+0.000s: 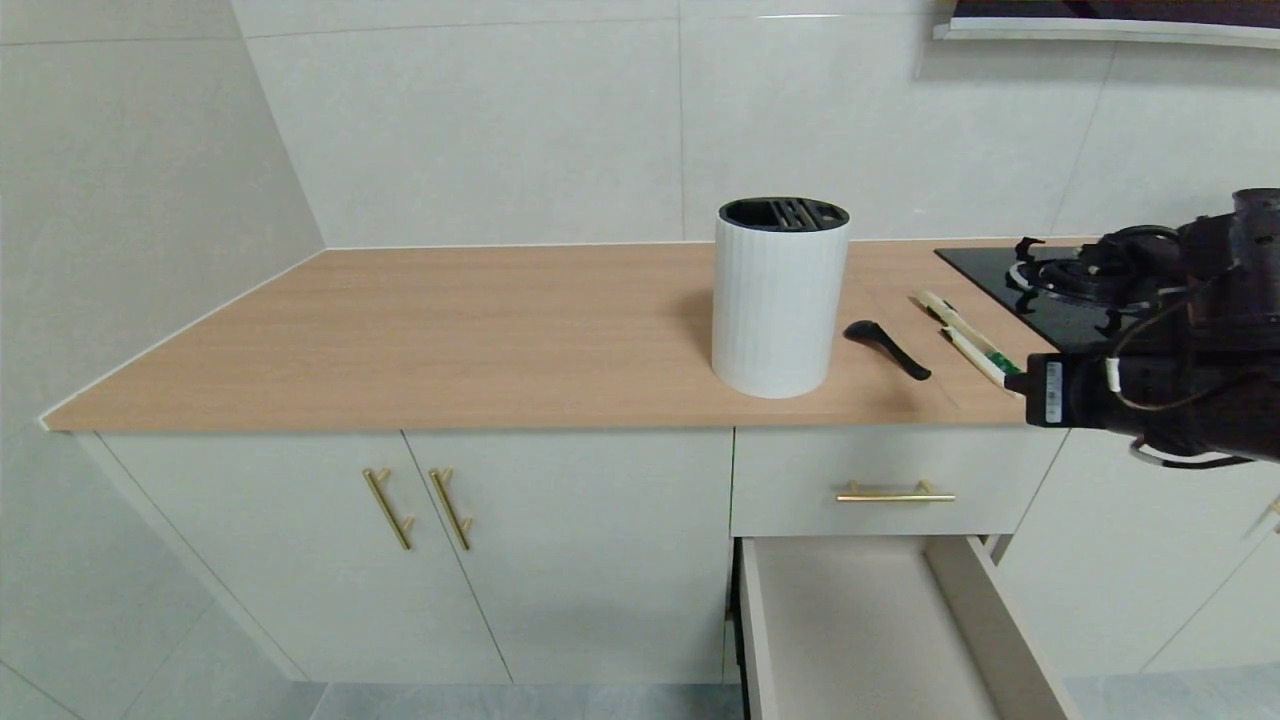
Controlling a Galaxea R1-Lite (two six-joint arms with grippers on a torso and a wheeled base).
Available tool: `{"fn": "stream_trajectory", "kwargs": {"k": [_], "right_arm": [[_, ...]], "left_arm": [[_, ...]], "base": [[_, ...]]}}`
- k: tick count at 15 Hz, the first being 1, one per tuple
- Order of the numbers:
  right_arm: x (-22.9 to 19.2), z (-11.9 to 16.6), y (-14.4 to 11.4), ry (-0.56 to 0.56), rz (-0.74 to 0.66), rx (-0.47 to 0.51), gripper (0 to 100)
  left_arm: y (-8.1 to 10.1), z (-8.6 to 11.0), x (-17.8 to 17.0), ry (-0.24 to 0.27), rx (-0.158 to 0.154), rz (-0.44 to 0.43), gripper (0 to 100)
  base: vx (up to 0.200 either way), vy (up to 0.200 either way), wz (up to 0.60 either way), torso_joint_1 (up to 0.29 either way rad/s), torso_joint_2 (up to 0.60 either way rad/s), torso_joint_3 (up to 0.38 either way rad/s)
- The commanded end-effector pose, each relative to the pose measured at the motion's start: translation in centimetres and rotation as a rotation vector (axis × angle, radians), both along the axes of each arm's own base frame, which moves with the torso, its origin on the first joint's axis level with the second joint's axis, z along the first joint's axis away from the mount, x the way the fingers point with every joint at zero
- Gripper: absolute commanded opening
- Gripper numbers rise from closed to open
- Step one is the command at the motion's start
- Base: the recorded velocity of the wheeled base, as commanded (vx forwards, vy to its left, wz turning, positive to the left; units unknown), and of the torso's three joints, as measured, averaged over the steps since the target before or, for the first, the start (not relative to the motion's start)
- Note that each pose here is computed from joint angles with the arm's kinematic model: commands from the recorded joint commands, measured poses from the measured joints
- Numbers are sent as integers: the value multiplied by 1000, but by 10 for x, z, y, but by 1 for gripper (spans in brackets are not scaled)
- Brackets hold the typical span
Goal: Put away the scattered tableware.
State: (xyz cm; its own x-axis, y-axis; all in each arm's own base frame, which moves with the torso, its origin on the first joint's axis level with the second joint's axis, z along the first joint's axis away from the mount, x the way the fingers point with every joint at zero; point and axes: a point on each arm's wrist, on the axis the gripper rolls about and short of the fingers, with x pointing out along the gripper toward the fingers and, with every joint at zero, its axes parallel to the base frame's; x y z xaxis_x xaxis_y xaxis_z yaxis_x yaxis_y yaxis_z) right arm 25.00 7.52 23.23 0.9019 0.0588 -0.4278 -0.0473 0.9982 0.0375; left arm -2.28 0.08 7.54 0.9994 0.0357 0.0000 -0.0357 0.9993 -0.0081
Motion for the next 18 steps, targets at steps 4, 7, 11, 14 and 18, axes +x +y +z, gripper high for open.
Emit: {"fn": "stream_trajectory", "kwargs": {"k": [4, 7, 11, 14, 18], "right_arm": [[-81, 5, -13, 93, 316, 111, 0], [-88, -2, -14, 104, 363, 78, 0], [-88, -18, -4, 166, 426, 37, 0], [-85, -31, -1, 221, 434, 24, 0], [-86, -34, 3, 234, 455, 20, 0]], "left_arm": [[0, 0, 0, 0, 0, 1, 100], [0, 0, 0, 0, -1, 0, 100], [0, 0, 0, 0, 0, 1, 100], [0, 0, 0, 2, 0, 1, 100], [0, 0, 0, 0, -1, 1, 100]], "base": [[0, 0, 0, 0, 0, 0], [0, 0, 0, 0, 0, 0], [0, 0, 0, 0, 0, 0], [0, 0, 0, 0, 0, 0], [0, 0, 0, 0, 0, 0]]}}
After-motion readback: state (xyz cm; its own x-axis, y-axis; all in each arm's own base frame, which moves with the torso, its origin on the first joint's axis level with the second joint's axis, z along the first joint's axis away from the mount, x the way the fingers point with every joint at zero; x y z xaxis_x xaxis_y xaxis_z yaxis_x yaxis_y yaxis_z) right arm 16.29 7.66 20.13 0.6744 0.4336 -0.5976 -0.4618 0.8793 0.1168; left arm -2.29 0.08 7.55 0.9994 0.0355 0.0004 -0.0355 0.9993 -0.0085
